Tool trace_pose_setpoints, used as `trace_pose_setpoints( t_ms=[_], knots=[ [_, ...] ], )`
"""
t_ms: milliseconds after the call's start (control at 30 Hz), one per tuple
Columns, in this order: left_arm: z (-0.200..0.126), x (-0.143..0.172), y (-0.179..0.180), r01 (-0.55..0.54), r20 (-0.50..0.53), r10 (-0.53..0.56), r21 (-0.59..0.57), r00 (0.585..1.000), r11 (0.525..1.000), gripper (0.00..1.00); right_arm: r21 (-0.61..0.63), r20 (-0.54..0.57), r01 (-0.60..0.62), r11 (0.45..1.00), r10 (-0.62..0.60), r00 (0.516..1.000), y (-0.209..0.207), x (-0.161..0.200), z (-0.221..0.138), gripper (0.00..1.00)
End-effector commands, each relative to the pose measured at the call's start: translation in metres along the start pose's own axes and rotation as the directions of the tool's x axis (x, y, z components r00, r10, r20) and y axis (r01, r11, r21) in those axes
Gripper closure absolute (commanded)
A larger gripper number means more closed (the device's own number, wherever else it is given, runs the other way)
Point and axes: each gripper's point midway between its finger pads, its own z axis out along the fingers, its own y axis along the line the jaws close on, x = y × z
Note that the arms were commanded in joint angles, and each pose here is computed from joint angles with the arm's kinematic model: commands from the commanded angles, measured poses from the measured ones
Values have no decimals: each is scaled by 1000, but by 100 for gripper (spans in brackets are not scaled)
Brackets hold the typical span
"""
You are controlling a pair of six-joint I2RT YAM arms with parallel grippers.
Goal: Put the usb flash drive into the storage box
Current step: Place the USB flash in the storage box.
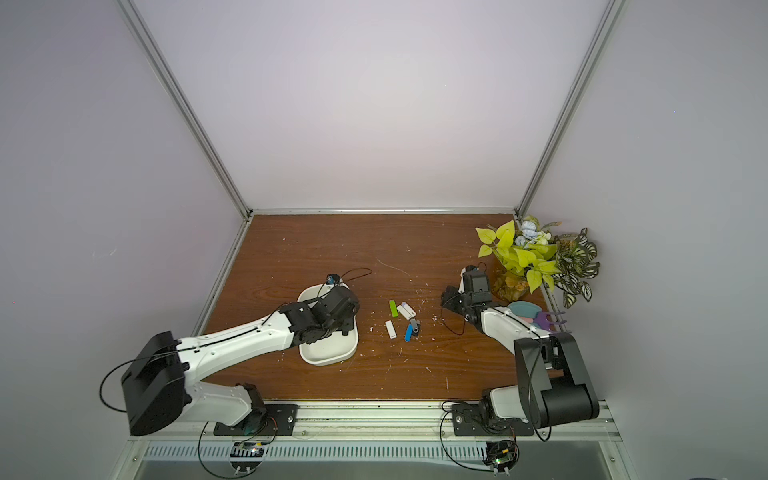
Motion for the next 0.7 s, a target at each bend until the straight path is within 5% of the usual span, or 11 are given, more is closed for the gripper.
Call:
trace_pose_setpoints(
  t_ms=[0, 267, 667],
  knots=[
    [-26, -19, 18, -49, 59, 52, -48, 997, 998, 55, -41, -27, 88, 995, -89, 996, 26, 1, -21, 42],
    [-62, -27, 40, -107, 112, 112, -44, 987, 993, 50, -65, -138, 176, 982, -184, 973, 59, 65, -40, 38],
    [-64, -14, 58, -155, 106, 160, -53, 981, 986, 49, -15, -237, 246, 969, -243, 941, 68, 108, -26, 38]
  ],
)
